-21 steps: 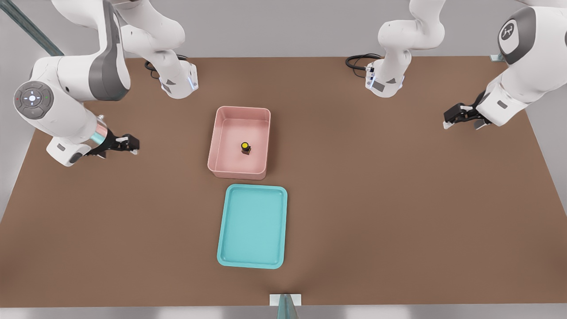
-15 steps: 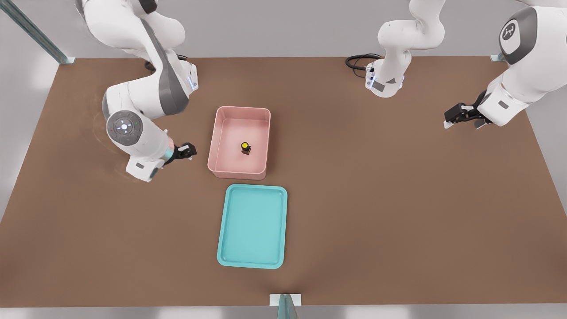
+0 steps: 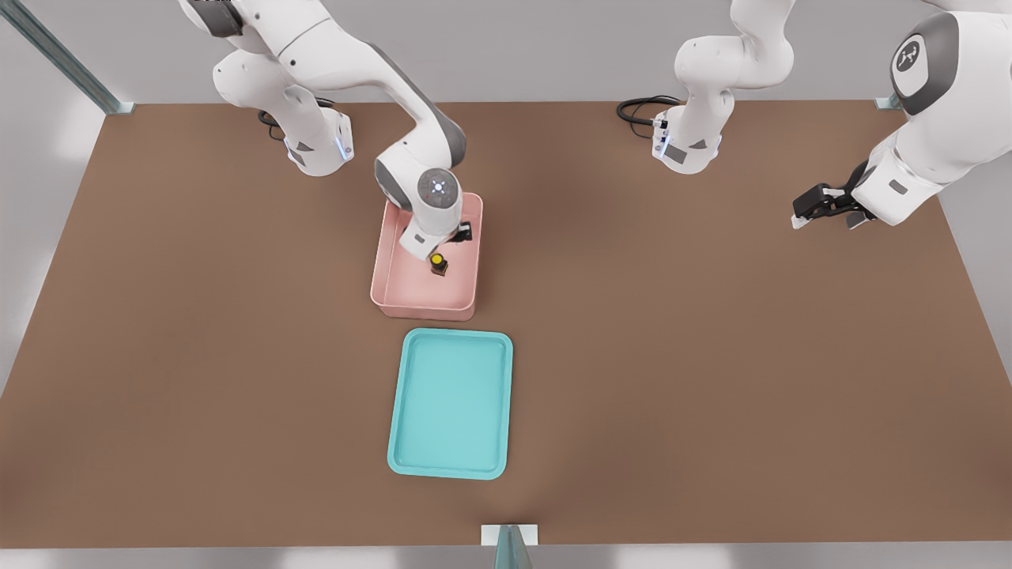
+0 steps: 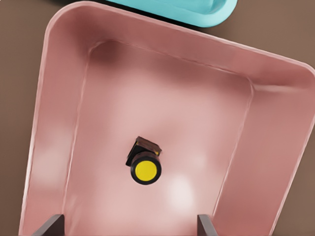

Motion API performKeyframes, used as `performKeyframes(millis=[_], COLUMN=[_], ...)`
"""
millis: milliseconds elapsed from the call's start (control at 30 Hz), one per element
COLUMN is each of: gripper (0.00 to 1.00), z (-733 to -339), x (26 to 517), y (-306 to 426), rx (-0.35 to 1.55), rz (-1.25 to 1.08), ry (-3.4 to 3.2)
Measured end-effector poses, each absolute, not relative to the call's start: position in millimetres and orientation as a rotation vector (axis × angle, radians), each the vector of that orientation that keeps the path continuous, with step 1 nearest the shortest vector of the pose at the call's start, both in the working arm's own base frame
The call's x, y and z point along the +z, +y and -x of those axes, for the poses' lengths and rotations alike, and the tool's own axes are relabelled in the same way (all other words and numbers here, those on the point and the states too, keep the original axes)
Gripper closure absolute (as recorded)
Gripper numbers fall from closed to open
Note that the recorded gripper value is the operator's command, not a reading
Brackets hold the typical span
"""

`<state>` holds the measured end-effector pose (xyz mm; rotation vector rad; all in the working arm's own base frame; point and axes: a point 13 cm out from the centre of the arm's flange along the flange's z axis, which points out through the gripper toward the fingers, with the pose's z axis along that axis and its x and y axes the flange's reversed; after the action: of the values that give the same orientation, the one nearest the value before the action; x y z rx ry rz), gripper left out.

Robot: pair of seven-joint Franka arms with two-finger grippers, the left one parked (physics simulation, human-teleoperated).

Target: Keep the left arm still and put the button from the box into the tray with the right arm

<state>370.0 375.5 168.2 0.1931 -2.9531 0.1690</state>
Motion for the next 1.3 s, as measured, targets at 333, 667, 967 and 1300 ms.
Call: performKeyframes(millis=[333, 667, 967, 1300], gripper=[0.0, 0.12, 0.58, 0.61], z=[-372, -378, -369, -530], x=[83, 54, 54, 225], y=[365, 371, 362, 372], rx=[0.167, 0.132, 0.151, -0.188], rz=[0.2, 0.423, 0.519, 0.792], ry=[-3.024, -3.047, -3.044, -3.121])
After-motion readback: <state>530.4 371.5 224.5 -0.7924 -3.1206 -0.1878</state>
